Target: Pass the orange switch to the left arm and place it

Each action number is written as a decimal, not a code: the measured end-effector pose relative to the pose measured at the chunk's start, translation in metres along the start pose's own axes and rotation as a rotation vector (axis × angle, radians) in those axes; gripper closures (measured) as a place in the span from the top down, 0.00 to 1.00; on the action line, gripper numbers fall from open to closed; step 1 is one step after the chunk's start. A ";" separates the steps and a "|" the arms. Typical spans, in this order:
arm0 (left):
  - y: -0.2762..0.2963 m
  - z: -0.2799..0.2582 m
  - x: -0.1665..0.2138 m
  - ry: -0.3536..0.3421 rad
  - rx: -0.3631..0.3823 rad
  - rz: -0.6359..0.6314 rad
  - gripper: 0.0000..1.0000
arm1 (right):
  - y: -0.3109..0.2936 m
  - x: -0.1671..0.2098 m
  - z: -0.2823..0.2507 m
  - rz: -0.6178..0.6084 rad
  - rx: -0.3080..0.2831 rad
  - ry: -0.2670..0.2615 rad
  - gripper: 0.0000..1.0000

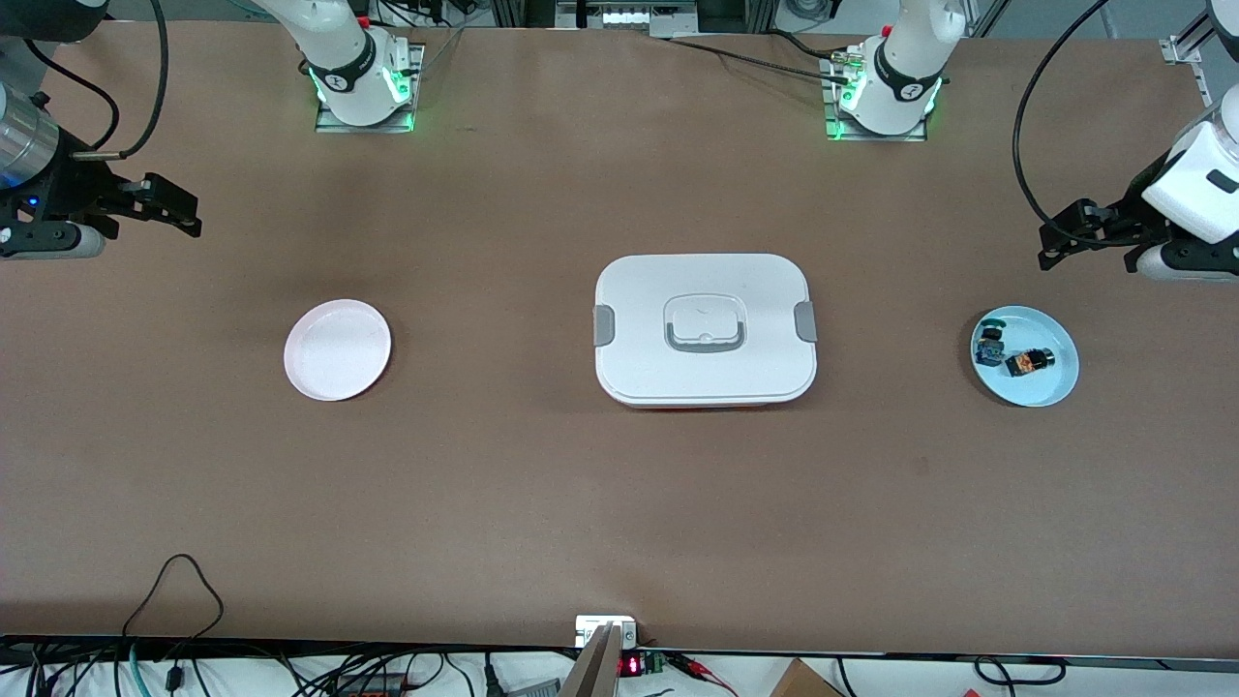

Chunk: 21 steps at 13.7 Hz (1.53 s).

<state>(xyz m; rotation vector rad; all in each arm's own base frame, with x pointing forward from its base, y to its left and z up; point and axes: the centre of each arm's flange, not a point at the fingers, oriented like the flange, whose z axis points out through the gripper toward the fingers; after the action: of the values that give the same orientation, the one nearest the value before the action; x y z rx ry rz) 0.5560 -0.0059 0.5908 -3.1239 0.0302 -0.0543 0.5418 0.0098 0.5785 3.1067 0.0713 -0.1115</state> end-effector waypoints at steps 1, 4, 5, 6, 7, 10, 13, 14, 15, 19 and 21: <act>0.000 -0.001 0.000 -0.001 0.000 -0.003 1.00 | 0.000 0.000 0.000 0.000 0.000 0.000 1.00; 0.001 -0.005 -0.006 -0.045 0.001 -0.043 1.00 | 0.000 0.000 0.001 0.000 0.000 -0.001 1.00; 0.001 -0.006 -0.008 -0.061 0.001 -0.051 1.00 | 0.000 0.000 0.001 0.001 0.000 -0.002 1.00; 0.001 -0.006 -0.009 -0.069 0.002 -0.051 1.00 | 0.001 0.000 0.001 0.001 0.000 -0.002 1.00; 0.001 -0.006 -0.009 -0.070 0.002 -0.051 1.00 | 0.001 0.000 0.001 0.001 0.000 -0.003 1.00; 0.002 -0.005 -0.009 -0.073 0.002 -0.051 1.00 | 0.001 0.000 0.001 0.002 0.000 -0.003 1.00; 0.002 -0.003 -0.008 -0.077 0.002 -0.050 1.00 | 0.001 0.000 0.002 0.002 0.000 -0.003 1.00; 0.002 -0.001 -0.007 -0.081 0.002 -0.050 1.00 | 0.001 0.000 0.002 0.003 0.000 -0.003 1.00; 0.002 0.001 -0.006 -0.086 0.002 -0.049 1.00 | 0.001 0.000 0.002 0.003 0.000 -0.003 1.00; 0.002 0.005 -0.004 -0.092 0.002 -0.049 1.00 | 0.003 0.000 0.002 0.007 0.001 -0.004 1.00; 0.003 0.004 -0.004 -0.091 0.002 -0.049 1.00 | 0.003 0.000 0.002 0.007 0.001 -0.004 1.00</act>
<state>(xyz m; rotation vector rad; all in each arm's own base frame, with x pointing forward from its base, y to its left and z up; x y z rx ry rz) 0.5524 -0.0083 0.5862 -3.1205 -0.0477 0.0869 0.5416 0.0071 0.5766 3.1069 0.0601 -0.1177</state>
